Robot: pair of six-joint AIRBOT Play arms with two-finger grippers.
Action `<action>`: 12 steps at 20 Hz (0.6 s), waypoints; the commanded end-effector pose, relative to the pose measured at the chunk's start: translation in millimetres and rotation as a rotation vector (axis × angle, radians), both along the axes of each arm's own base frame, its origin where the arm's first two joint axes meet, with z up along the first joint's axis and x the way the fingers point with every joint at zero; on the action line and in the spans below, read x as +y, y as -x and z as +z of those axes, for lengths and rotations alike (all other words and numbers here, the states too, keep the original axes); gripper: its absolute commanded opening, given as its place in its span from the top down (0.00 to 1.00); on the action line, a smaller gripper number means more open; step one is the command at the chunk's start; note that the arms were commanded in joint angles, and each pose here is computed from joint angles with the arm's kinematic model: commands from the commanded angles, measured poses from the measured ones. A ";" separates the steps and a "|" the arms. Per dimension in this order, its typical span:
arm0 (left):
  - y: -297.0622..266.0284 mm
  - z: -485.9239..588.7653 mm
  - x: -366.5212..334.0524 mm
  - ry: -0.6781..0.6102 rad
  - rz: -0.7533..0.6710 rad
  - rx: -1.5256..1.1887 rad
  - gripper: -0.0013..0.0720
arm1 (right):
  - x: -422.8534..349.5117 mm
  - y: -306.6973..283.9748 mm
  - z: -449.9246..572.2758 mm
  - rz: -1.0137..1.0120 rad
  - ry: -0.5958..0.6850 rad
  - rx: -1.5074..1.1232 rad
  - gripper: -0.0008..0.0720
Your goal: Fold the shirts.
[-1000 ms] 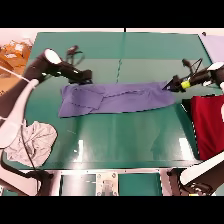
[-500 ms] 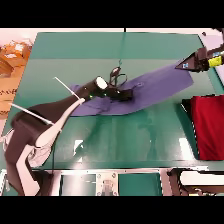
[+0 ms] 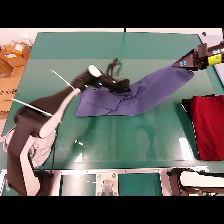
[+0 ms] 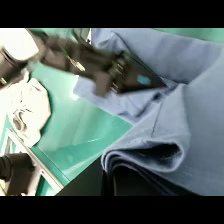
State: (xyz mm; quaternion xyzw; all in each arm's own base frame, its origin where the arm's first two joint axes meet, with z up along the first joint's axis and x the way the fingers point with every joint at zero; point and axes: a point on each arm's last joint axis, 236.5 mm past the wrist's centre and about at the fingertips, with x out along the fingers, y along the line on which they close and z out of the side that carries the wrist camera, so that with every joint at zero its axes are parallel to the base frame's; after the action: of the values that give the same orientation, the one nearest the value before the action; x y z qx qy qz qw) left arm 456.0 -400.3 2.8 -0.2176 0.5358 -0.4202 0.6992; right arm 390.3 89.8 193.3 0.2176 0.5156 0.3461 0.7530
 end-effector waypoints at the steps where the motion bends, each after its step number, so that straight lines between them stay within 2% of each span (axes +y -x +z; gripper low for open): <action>1: -13.8 27.6 114.2 -0.249 -0.053 -0.032 0.94 | 52.4 -10.4 5.6 0.012 -0.030 -0.024 0.97; 4: -35.9 78.9 219.9 -0.395 0.082 -0.102 0.94 | 142.5 -25.9 5.4 0.025 -0.089 -0.088 0.97; 9: -43.5 140.9 329.2 -0.413 0.306 -0.171 0.94 | 323.4 -38.5 -92.8 0.029 -0.137 -0.108 0.97; 10: -43.7 146.4 344.0 -0.416 0.337 -0.176 0.94 | 354.8 -44.9 -123.5 -0.014 -0.139 -0.125 0.93; 12: -36.9 144.1 364.2 -0.428 0.353 -0.143 0.94 | 402.2 -57.8 -183.5 -0.155 -0.169 -0.137 0.27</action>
State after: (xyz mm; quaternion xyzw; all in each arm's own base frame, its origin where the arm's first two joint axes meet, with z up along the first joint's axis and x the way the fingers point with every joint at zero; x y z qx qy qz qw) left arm 502.8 -80.4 137.3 -0.1186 0.5114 -0.2195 0.8224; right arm 431.0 419.1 77.8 0.2478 0.4703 0.3993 0.7470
